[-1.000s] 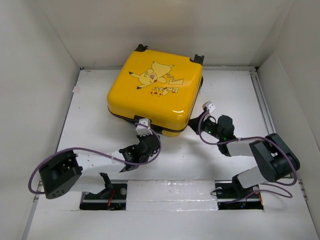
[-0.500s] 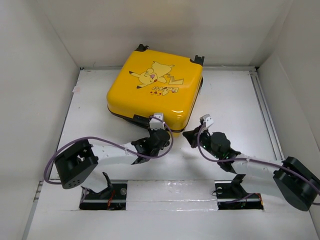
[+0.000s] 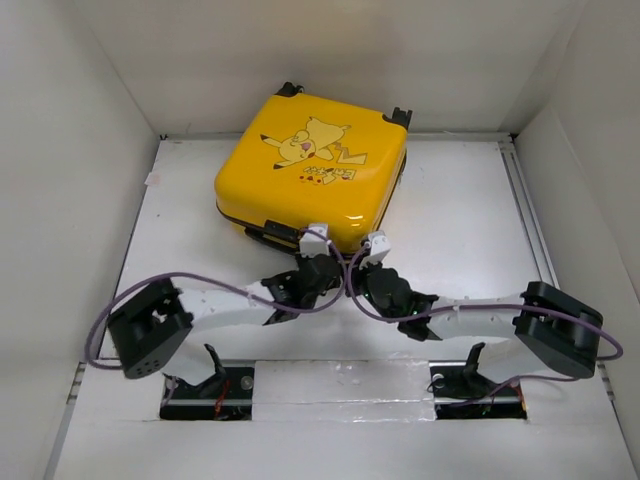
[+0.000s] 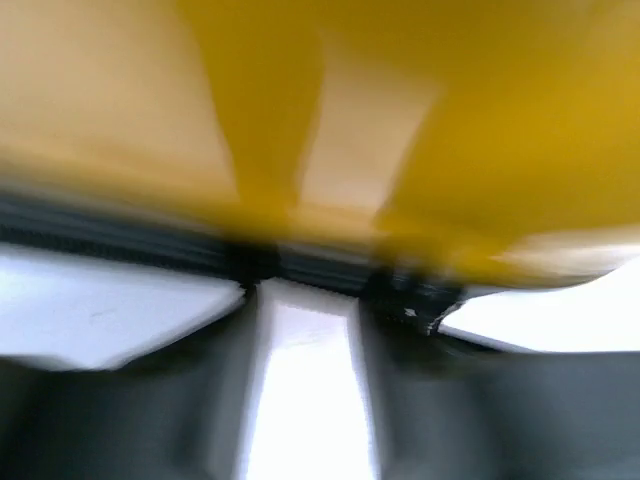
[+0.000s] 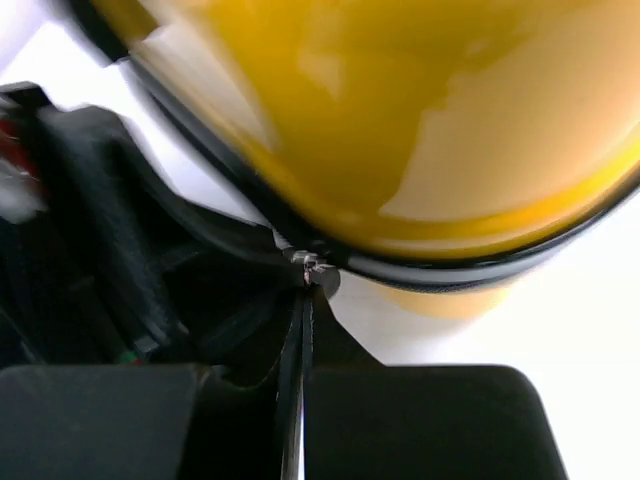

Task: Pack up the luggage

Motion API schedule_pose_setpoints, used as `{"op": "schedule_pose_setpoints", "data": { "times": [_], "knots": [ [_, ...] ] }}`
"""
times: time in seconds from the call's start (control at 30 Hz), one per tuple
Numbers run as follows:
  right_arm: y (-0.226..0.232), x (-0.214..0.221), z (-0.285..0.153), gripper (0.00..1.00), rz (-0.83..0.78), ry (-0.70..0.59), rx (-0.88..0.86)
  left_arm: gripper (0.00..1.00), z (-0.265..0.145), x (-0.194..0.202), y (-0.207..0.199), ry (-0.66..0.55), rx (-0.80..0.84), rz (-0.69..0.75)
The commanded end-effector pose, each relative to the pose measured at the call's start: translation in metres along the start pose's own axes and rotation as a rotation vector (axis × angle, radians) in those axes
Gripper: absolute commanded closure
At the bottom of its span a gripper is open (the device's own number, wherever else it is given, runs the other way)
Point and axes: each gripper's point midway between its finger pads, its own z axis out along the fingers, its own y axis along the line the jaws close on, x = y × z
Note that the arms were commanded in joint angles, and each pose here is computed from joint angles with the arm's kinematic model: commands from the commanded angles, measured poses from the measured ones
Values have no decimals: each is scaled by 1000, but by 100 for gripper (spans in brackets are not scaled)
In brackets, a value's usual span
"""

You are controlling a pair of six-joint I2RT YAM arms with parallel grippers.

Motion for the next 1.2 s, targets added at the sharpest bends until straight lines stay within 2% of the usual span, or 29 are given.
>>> {"op": "schedule_pose_setpoints", "data": {
  "times": [0.0, 0.1, 0.17, 0.2, 0.27, 0.33, 0.4, 0.47, 0.5, 0.53, 0.57, 0.63, 0.73, 0.77, 0.87, 0.97, 1.17],
  "knots": [
    [62, -1, -6, 100, 93, 50, -236, 51, -31, -67, 13, -223, 21, -219],
    [51, 9, -12, 100, 95, 70, -226, 33, -66, -75, 56, -293, -42, -287],
    [51, 17, -16, 100, 102, 93, -244, 30, -82, -80, 76, -322, -76, -304],
    [54, 15, -16, 100, 108, 85, -258, 28, -97, -102, 87, -392, -79, -369],
    [57, 21, -20, 100, 105, 105, -289, 22, -107, -123, 97, -440, -88, -396],
    [58, 20, -22, 100, 105, 110, -299, 15, -112, -161, 108, -503, -115, -432],
    [57, 17, -26, 100, 107, 105, -301, 8, -106, -181, 121, -507, -187, -458],
    [54, 15, -32, 100, 108, 103, -303, 3, -78, -222, 146, -478, -208, -549],
    [53, 13, -34, 100, 111, 96, -306, 3, -79, -229, 144, -502, -191, -559],
    [54, 16, -39, 100, 106, 106, -311, 2, -71, -243, 174, -526, -232, -608],
    [52, 14, -43, 100, 107, 105, -312, 2, -66, -249, 178, -511, -196, -623],
    [42, 14, -58, 100, 105, 110, -309, 2, -64, -253, 221, -522, -302, -664],
    [45, -1, -76, 100, 120, 79, -351, 1, -64, -250, 241, -515, -339, -680],
    [38, 7, -80, 100, 109, 104, -338, 1, -56, -245, 249, -484, -342, -688],
    [38, 10, -92, 100, 115, 131, -356, 1, -44, -238, 254, -449, -362, -688],
    [36, 17, -94, 100, 107, 153, -357, 1, -19, -239, 250, -387, -315, -649],
    [47, 15, -90, 100, 99, 169, -369, 1, 14, -228, 211, -288, -150, -589]
  ]
}}
